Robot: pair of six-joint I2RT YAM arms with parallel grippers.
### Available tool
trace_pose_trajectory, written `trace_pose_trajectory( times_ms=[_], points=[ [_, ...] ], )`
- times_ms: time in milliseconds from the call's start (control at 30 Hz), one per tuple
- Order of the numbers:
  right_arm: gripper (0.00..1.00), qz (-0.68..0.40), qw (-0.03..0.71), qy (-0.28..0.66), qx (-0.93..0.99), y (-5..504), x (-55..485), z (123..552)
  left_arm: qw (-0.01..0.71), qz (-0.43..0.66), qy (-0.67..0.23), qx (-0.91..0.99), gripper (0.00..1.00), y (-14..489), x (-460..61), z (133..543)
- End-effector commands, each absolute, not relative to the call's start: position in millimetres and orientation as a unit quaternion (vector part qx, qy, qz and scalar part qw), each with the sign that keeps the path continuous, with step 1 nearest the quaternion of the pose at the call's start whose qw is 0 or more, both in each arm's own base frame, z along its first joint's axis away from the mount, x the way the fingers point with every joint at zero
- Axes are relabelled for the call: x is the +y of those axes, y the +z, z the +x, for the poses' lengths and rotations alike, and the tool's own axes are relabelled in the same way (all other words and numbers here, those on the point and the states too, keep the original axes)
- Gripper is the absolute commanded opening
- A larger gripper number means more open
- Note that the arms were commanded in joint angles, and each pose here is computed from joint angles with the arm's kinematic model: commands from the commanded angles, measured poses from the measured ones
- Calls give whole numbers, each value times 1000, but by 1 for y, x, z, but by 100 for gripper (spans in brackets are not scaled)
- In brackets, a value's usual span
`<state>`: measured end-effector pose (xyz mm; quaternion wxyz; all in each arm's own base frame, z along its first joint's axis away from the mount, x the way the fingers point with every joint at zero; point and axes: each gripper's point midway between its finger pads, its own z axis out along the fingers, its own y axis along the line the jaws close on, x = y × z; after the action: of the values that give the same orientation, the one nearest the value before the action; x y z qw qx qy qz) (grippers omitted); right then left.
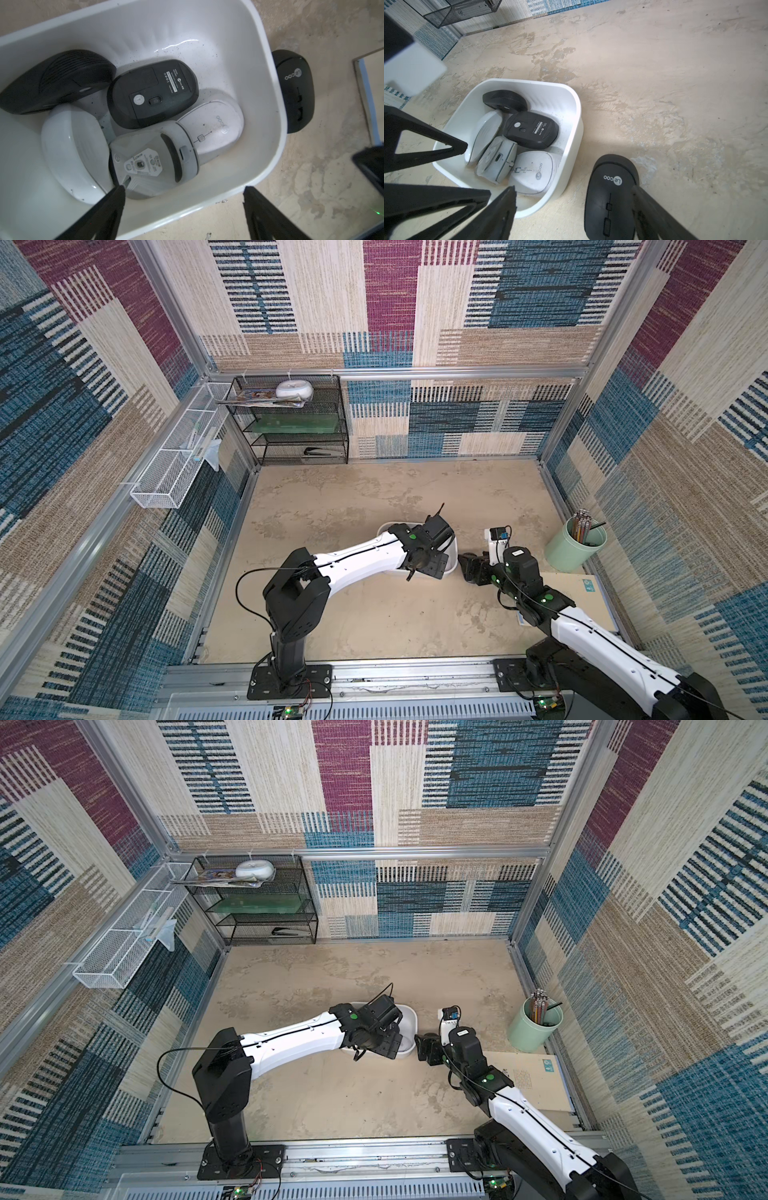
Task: Take out the mouse from the storage box
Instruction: Pick up the mouse from the storage box.
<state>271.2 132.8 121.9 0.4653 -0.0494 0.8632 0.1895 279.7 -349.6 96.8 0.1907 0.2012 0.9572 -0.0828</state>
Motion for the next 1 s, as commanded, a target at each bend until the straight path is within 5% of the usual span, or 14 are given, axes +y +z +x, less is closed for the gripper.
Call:
trace_pose_trajectory(
  times_ms=[0, 667, 967],
  points=[
    [89, -46, 479, 181, 858, 126, 130, 275, 179, 197, -46, 963, 90, 88, -341, 282],
    [89, -46, 479, 177, 859, 125, 131, 275, 146, 175, 23, 973, 75, 57, -320, 296],
    [89, -48, 477, 176, 860, 124, 132, 275, 165, 168, 13, 972, 58, 68, -318, 299]
  ],
)
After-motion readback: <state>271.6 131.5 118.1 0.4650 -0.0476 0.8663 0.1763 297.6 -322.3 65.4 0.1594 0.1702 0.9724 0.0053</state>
